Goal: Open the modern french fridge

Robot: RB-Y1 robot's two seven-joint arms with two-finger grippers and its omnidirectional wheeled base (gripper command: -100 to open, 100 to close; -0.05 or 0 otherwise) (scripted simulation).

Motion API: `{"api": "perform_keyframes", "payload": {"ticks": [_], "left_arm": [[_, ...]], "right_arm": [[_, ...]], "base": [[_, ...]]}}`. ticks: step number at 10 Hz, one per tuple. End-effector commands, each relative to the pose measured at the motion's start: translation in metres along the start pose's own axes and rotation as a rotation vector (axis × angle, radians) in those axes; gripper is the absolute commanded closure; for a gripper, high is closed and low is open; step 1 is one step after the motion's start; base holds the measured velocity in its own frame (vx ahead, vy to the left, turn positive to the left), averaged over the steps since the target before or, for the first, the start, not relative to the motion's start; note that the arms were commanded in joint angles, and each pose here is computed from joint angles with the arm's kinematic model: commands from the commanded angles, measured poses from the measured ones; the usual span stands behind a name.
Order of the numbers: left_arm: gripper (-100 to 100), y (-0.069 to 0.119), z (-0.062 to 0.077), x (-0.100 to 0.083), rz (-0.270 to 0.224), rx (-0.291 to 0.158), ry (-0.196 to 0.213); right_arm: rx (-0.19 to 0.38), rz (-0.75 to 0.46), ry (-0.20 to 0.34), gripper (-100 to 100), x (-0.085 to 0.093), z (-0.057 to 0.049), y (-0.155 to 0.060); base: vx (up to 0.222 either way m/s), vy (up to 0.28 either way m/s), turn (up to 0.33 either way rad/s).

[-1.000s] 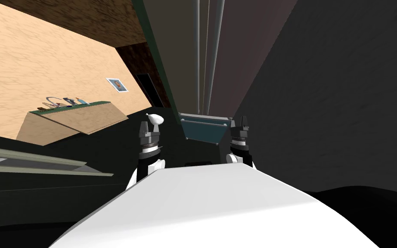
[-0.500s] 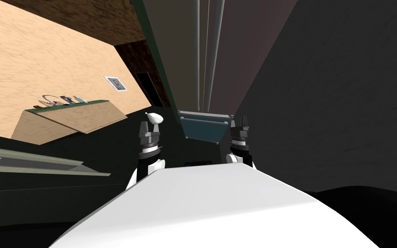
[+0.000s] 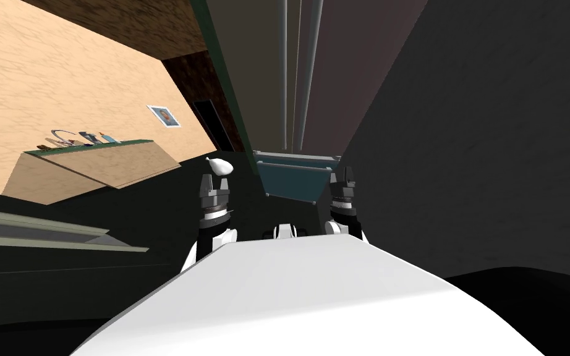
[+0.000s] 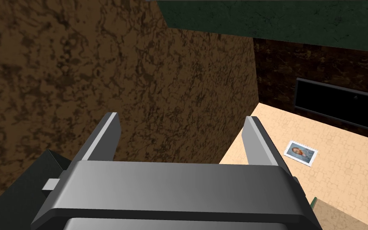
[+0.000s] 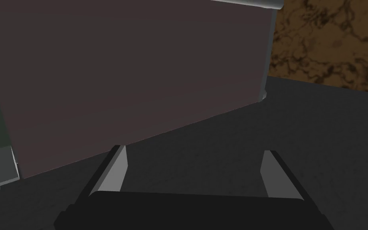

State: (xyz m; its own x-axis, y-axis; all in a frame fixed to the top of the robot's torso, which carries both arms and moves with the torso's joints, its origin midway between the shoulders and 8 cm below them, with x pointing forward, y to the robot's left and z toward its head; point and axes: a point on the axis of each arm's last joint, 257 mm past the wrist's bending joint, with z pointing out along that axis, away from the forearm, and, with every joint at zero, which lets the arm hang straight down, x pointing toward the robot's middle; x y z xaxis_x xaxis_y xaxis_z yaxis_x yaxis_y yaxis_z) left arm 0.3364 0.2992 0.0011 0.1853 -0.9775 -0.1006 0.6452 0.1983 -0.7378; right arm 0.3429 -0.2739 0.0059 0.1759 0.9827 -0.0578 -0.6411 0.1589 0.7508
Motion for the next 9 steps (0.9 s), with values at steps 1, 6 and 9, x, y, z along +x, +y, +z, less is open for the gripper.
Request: {"api": "perform_keyframes", "payload": {"ticks": [1, 6, 9], "left_arm": [[0, 0.0, 0.0, 0.0, 0.0, 0.0, 0.0], [0, 0.0, 0.0, 0.0, 0.0, 0.0, 0.0], [0, 0.0, 0.0, 0.0, 0.0, 0.0, 0.0]], "right_arm": [[0.083, -0.069, 0.089, -100, 0.016, -0.007, -0.028], [0.229, -0.192, 0.204, -100, 0.037, -0.026, -0.08], [0.307, -0.245, 0.243, -100, 0.042, -0.037, -0.106]], "base": [[0.044, 0.033, 0.077], [0.042, 0.029, 0.057], [0.037, 0.03, 0.052]]}}
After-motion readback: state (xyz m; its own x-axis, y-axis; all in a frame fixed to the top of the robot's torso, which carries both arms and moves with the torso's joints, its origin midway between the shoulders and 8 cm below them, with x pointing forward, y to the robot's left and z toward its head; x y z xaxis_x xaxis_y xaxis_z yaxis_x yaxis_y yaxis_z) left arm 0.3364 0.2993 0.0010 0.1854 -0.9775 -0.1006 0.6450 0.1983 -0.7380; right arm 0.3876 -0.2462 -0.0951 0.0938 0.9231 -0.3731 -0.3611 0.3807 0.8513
